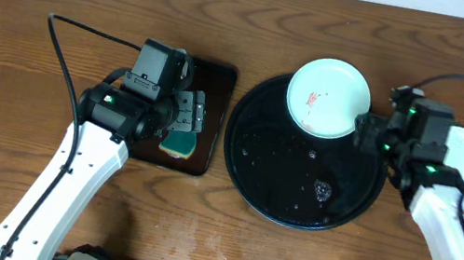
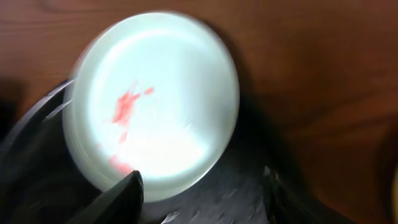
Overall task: Clean dirty plates on tray and stack at the side
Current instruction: 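Carry the green plate right and lower it onto the yellow plate, then grip the remaining green plate's rim and slide it to tray center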
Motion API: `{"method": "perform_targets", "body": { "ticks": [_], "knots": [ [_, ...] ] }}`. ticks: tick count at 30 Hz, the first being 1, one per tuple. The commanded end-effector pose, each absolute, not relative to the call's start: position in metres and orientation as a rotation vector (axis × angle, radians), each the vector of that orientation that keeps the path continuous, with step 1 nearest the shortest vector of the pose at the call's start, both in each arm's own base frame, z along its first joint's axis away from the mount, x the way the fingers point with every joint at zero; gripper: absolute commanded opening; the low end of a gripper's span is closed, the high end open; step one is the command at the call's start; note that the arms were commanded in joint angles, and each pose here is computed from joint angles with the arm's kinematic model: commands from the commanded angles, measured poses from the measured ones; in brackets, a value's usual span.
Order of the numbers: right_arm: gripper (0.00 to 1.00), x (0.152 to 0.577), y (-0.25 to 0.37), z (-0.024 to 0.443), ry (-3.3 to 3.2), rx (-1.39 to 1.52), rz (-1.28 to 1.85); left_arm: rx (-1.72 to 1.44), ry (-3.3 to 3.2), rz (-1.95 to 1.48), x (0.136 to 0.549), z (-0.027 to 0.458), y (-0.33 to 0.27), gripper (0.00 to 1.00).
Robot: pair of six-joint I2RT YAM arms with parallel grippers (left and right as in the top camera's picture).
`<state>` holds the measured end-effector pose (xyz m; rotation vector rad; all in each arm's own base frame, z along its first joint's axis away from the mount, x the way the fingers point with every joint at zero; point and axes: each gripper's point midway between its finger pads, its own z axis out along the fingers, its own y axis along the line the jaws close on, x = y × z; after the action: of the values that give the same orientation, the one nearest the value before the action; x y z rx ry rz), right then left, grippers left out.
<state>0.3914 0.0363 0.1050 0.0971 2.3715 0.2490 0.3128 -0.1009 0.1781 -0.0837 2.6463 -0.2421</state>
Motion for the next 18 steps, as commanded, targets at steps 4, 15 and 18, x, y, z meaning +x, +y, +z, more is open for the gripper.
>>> {"method": "perform_targets", "body": {
  "ticks": [4, 15, 18],
  "knots": [
    [0.57, 0.427, 0.019, 0.064, 2.366, 0.102, 0.093, -0.074, 2.625, -0.248, 0.317, 0.187, -0.101, 0.83],
    [0.43, 0.445, 0.024, 0.016, 2.373, 0.247, 0.184, -0.074, 2.625, -0.248, 0.317, 0.187, -0.101, 0.83],
    [0.18, 0.441, 0.024, 0.005, 2.402, 0.256, 0.18, -0.074, 2.625, -0.248, 0.317, 0.187, -0.101, 0.83]
  ]
}}
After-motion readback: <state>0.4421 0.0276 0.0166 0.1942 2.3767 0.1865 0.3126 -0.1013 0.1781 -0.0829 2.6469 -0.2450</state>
